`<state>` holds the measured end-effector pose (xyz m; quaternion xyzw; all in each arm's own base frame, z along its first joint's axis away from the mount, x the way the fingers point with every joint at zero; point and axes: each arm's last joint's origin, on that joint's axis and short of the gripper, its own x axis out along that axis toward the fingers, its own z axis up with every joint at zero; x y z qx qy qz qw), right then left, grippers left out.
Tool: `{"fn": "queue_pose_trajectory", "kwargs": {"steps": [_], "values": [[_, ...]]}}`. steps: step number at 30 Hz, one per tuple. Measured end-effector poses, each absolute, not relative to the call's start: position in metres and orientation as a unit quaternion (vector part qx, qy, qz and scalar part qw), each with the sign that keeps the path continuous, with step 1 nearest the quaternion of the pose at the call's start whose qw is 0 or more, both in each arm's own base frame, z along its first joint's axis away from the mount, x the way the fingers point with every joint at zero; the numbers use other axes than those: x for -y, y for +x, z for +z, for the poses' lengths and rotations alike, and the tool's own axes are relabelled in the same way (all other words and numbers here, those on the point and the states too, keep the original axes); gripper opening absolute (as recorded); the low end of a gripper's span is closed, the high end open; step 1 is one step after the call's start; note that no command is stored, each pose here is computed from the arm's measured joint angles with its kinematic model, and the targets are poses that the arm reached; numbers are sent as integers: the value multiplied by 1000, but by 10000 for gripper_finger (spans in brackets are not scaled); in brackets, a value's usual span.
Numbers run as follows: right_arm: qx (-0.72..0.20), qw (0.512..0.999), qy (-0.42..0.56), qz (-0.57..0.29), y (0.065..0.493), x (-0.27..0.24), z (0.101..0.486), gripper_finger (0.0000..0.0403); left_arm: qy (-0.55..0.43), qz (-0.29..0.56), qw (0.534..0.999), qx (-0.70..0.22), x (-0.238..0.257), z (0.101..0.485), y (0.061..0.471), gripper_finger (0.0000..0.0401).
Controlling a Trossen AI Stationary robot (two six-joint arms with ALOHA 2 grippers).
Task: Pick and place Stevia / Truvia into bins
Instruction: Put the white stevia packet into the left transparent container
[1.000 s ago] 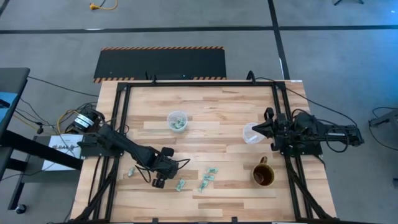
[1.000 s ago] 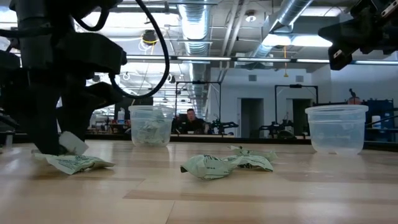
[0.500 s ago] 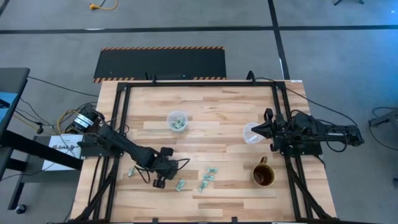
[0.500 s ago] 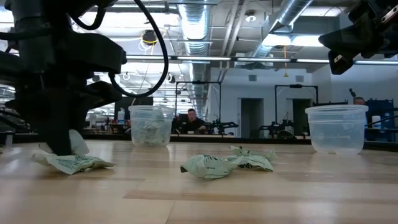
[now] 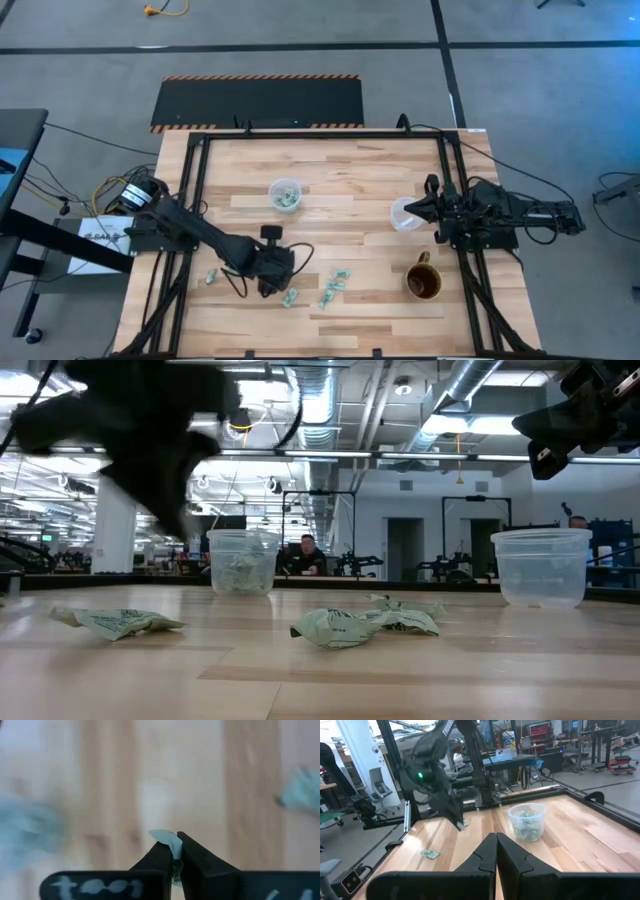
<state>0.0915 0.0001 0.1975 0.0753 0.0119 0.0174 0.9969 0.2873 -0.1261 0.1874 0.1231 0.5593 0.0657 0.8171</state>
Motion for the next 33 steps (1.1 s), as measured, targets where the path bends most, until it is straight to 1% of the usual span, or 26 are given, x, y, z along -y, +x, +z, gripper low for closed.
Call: {"fn": "queue_pose_trajectory", "kwargs": {"steps": [3, 8, 10, 13, 17, 19, 23, 25, 27, 29, 33], "values": [[-12, 997, 75, 17, 91, 0, 198, 0, 170, 120, 815, -540, 124, 210, 292, 1], [-12, 997, 75, 17, 91, 0, 198, 0, 288, 209, 788, -503, 115, 242, 293, 1], [-12, 997, 75, 17, 91, 0, 198, 0, 301, 246, 782, -487, 104, 252, 293, 1], [-12, 997, 75, 17, 91, 0, 198, 0, 267, 283, 786, -481, 79, 265, 290, 1], [-15, 997, 75, 17, 91, 0, 197, 0, 183, 296, 794, -498, 39, 273, 284, 1], [-21, 997, 76, 17, 91, 0, 196, 0, 137, 276, 812, -496, 21, 275, 285, 1], [-23, 997, 76, 17, 91, 0, 195, 0, 65, 190, 866, -457, -10, 272, 291, 0], [-23, 997, 76, 16, 91, 0, 195, 0, 38, 175, 881, -438, -25, 271, 292, 0], [-23, 997, 76, 17, 91, 0, 195, 0, 15, 177, 881, -438, -38, 268, 290, 0], [-23, 997, 76, 17, 91, 0, 195, 0, -14, 182, 871, -457, -49, 264, 287, 0], [-23, 997, 76, 17, 91, 0, 195, 0, -45, 180, 855, -485, -58, 255, 285, 0]]}}
